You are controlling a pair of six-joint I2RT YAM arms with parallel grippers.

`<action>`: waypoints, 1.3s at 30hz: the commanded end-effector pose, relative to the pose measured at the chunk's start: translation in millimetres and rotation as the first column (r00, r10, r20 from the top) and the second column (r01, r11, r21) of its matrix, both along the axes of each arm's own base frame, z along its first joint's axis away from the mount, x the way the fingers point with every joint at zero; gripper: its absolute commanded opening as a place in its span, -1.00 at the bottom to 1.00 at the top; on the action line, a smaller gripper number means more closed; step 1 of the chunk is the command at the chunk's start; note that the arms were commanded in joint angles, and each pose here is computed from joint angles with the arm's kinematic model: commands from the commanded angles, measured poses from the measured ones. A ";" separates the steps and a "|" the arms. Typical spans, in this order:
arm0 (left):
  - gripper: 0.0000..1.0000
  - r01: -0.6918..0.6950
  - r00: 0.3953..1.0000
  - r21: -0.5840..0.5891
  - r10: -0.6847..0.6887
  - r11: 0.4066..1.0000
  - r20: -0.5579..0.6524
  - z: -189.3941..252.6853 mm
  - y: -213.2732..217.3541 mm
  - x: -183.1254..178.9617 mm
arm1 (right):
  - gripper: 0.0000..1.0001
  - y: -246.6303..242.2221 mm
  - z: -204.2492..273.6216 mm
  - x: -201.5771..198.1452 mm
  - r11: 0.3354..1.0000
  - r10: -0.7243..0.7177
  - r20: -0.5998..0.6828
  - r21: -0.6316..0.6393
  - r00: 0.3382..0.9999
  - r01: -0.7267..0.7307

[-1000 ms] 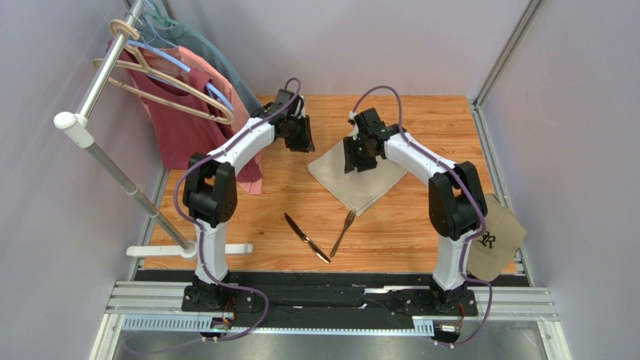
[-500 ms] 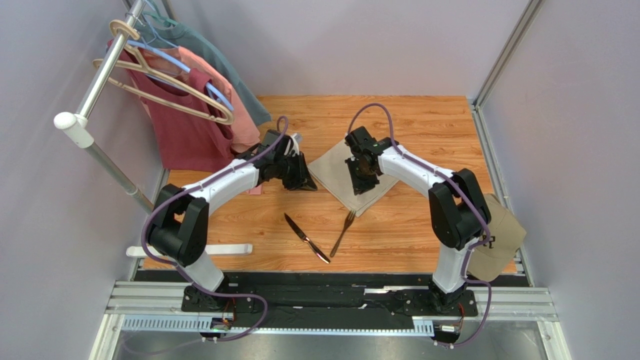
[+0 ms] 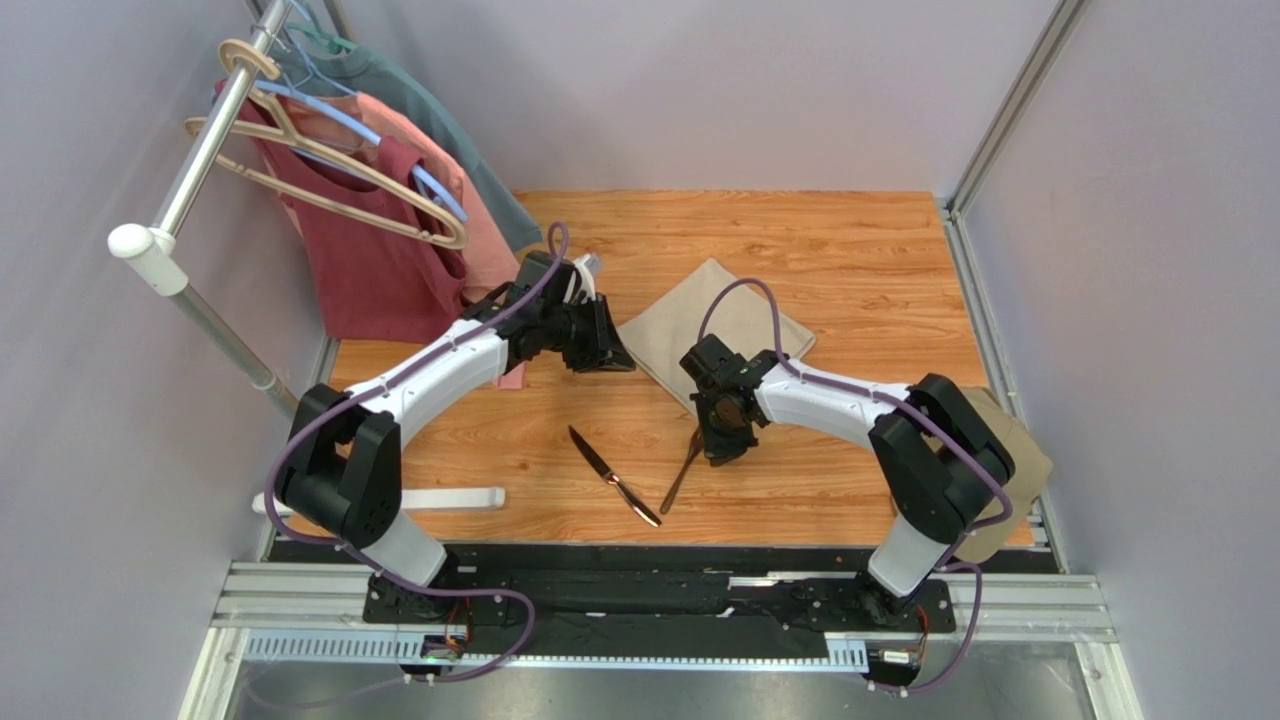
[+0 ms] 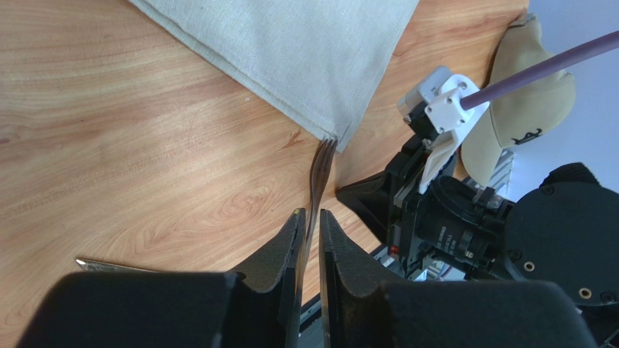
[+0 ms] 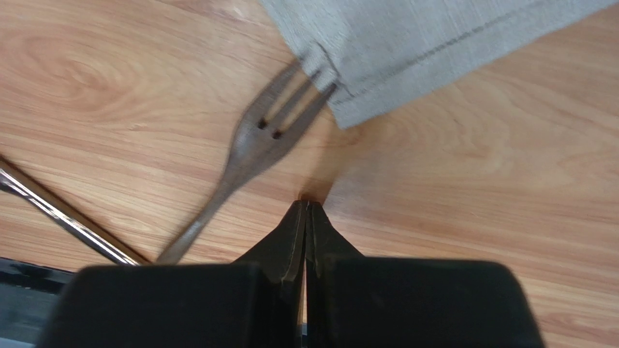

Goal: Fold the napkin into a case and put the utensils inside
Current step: Move the fork to the center of the board.

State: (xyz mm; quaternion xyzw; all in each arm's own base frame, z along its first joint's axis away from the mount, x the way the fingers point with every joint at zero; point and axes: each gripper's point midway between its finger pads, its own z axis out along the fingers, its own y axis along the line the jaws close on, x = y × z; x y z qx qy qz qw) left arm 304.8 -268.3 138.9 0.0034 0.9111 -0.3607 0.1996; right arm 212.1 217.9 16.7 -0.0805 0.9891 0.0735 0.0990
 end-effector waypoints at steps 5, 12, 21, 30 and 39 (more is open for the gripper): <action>-0.56 -0.031 0.990 -0.008 0.031 0.999 0.140 49.5 10.2 10.2 | -1.00 70.6 6.7 48.1 0.993 0.027 0.129 0.111 0.991 -0.041; -0.49 -0.099 0.982 0.030 0.093 0.995 0.165 53.3 32.5 18.0 | -1.00 100.3 38.5 65.3 0.981 0.074 0.182 0.166 0.981 -0.105; -0.23 -0.103 0.993 0.024 0.101 0.994 0.060 22.5 17.1 47.7 | -0.70 48.3 63.9 134.0 0.976 0.207 0.343 -0.015 0.916 -0.215; -0.28 -0.119 0.989 -0.006 0.120 0.993 0.083 27.0 10.6 63.8 | -1.00 71.6 40.7 95.0 0.971 0.175 0.203 0.127 0.963 -0.203; -0.29 -0.134 0.988 0.009 0.133 0.991 0.083 24.8 23.0 57.7 | -1.00 88.1 11.3 38.7 0.966 0.192 0.147 0.146 0.970 -0.214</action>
